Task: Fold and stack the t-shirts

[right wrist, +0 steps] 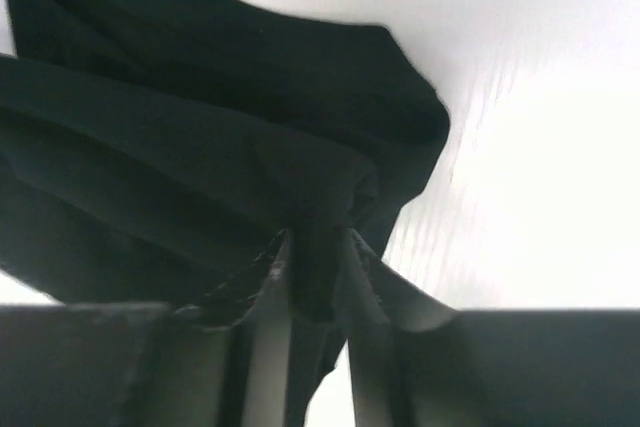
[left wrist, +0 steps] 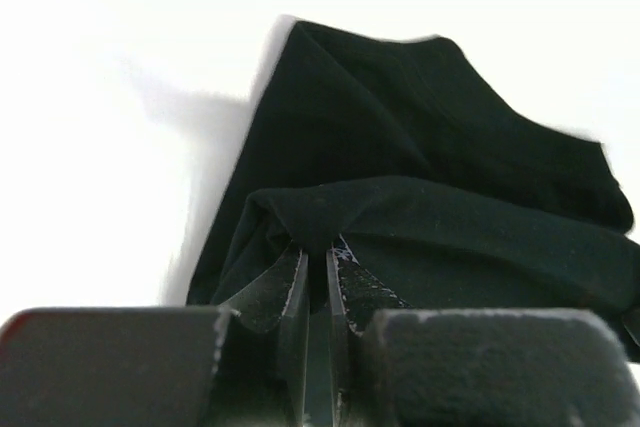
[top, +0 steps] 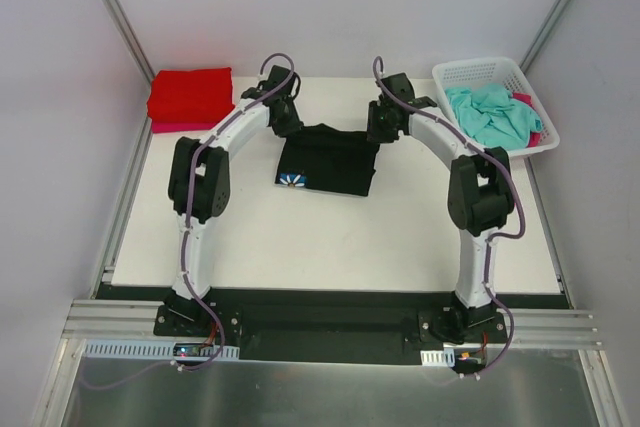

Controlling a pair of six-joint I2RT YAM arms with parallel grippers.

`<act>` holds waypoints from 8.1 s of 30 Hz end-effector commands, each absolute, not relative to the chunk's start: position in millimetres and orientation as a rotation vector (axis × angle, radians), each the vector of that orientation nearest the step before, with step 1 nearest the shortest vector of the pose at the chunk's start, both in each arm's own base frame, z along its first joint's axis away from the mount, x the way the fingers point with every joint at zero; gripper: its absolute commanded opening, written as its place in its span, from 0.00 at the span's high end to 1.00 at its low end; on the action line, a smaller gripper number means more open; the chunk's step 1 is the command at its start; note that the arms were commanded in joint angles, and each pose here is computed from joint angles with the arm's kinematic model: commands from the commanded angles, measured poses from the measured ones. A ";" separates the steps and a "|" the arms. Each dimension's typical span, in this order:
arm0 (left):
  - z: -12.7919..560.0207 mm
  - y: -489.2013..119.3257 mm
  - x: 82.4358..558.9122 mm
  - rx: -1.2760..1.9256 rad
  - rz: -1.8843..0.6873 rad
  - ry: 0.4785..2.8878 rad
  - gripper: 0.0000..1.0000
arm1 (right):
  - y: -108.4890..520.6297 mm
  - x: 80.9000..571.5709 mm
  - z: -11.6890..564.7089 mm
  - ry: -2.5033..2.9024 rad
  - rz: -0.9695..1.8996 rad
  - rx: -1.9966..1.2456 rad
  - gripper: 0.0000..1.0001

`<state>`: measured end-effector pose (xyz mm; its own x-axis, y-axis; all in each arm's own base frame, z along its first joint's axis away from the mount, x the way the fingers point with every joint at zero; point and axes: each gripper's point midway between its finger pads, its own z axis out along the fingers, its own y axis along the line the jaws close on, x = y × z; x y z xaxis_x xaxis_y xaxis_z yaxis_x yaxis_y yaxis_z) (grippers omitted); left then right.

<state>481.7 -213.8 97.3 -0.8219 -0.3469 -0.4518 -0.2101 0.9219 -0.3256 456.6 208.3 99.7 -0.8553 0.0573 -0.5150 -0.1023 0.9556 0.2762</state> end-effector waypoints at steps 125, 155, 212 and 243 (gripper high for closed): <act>157.1 -253.5 485.4 -0.068 -0.597 2.295 0.02 | 244.2 369.1 46.6 2.751 0.939 -0.219 0.99; 168.3 -226.4 478.4 -0.223 -0.568 2.295 0.14 | 232.4 340.2 37.9 2.810 0.923 -0.243 0.99; 125.4 -198.0 555.1 -0.294 -0.457 2.291 1.00 | 234.2 339.7 72.8 2.770 0.908 -0.300 0.99; 146.0 -283.6 510.4 -0.102 -0.835 2.363 0.92 | 236.2 338.9 86.2 2.760 0.891 -0.328 0.99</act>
<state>497.3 -264.1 121.7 -0.8254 -0.2615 -0.5003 0.0703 0.8317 -0.5507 333.8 231.8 76.5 -0.9596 -0.1284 -0.2505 -0.2498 0.7985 0.5477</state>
